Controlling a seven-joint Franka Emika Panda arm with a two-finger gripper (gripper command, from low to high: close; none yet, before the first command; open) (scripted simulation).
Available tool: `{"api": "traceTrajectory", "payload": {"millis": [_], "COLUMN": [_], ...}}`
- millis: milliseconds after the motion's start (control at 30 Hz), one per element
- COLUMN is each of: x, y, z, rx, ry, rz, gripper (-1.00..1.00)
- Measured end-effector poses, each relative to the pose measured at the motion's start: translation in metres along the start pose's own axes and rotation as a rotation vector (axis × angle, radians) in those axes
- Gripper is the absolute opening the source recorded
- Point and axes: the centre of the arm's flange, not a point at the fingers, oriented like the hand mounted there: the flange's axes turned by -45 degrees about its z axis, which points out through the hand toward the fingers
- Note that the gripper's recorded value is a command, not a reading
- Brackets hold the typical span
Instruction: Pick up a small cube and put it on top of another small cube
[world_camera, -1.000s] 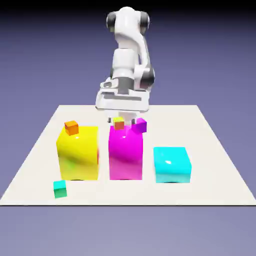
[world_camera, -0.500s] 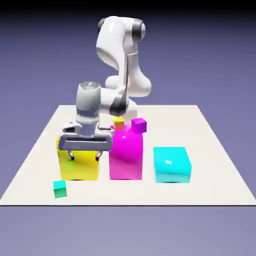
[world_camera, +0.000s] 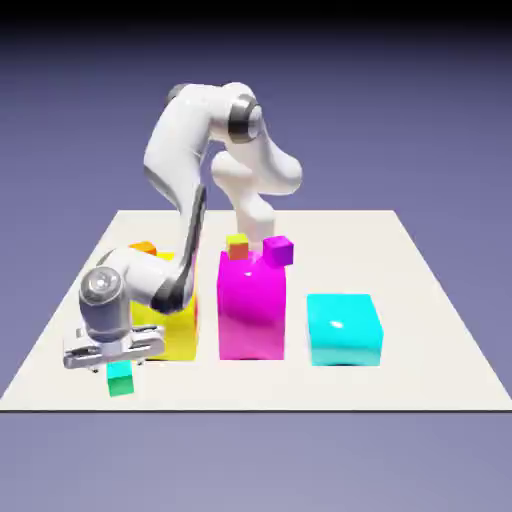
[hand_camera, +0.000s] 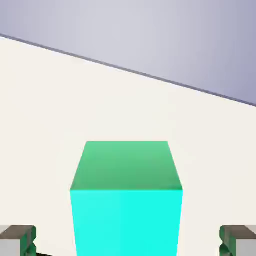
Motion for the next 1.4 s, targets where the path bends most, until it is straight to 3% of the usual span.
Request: {"api": "traceTrajectory", "payload": {"millis": [67,200,500,767,1233,1367,1400], "x": [0.000,-0.007,-0.028,-0.078,-0.201,-0.194,-0.193], "y": [0.000,-0.011,-0.139,-0.258,-0.399,-0.395,-0.395], "z": [0.000,-0.080,-0.190,-0.253,-0.279,-0.224,-0.211], "rx": [0.001,0.004,0.009,-0.012,-0.089,-0.089,-0.089], "ry": [0.000,0.004,0.025,0.023,0.000,0.000,0.000], "rz": [0.000,-0.004,-0.061,-0.134,-0.216,-0.216,-0.216], "gripper": [-1.00,-1.00,-1.00,-1.00,-1.00,-1.00,1.00]}}
